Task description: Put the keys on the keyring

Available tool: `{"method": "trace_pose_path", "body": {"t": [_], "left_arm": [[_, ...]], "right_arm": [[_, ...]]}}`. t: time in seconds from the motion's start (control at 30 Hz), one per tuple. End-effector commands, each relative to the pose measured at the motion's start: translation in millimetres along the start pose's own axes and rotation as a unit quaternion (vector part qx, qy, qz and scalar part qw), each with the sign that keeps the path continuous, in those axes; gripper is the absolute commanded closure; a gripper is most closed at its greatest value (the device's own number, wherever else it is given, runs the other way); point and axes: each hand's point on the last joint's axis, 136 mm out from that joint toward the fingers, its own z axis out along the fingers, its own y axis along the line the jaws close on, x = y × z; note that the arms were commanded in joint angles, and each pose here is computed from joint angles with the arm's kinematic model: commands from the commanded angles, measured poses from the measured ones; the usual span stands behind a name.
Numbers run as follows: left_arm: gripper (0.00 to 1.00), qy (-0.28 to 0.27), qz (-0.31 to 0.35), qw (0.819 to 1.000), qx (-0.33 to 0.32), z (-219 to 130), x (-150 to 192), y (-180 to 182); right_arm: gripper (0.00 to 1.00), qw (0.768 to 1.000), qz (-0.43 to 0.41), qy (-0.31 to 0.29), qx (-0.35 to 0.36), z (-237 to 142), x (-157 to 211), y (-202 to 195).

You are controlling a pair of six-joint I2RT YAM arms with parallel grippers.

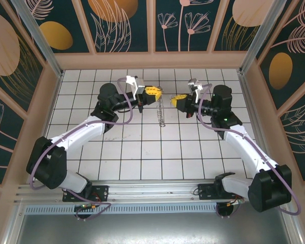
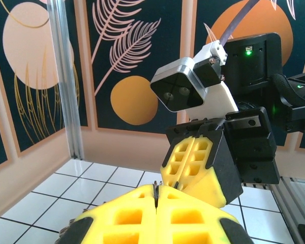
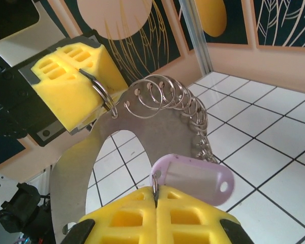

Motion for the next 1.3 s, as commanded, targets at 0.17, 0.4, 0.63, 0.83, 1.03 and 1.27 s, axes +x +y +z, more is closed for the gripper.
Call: {"method": "trace_pose_path", "body": {"t": [0.17, 0.4, 0.63, 0.83, 1.03, 1.27], "left_arm": [[1.00, -0.009, 0.017, 0.999, 0.039, 5, -9, -11], [1.00, -0.003, 0.014, 0.999, 0.047, 6, -4, -12], [1.00, 0.005, 0.016, 0.999, 0.047, 6, -1, -12], [1.00, 0.010, 0.014, 0.999, 0.046, 7, 1, -10], [1.00, 0.011, 0.010, 0.999, 0.045, 8, 2, -9], [1.00, 0.009, 0.008, 0.999, 0.047, 9, 1, -9]], "right_arm": [[1.00, 0.999, -0.023, -0.011, 0.020, -2, -18, 1], [1.00, 0.999, -0.007, -0.040, 0.036, -3, -32, -2], [1.00, 0.998, -0.005, -0.058, 0.036, 1, -42, 7], [1.00, 0.997, -0.007, -0.074, 0.031, -1, -50, 15], [1.00, 0.997, -0.009, -0.074, 0.023, 1, -52, 23], [1.00, 0.997, -0.012, -0.071, 0.010, 8, -52, 31]]}}
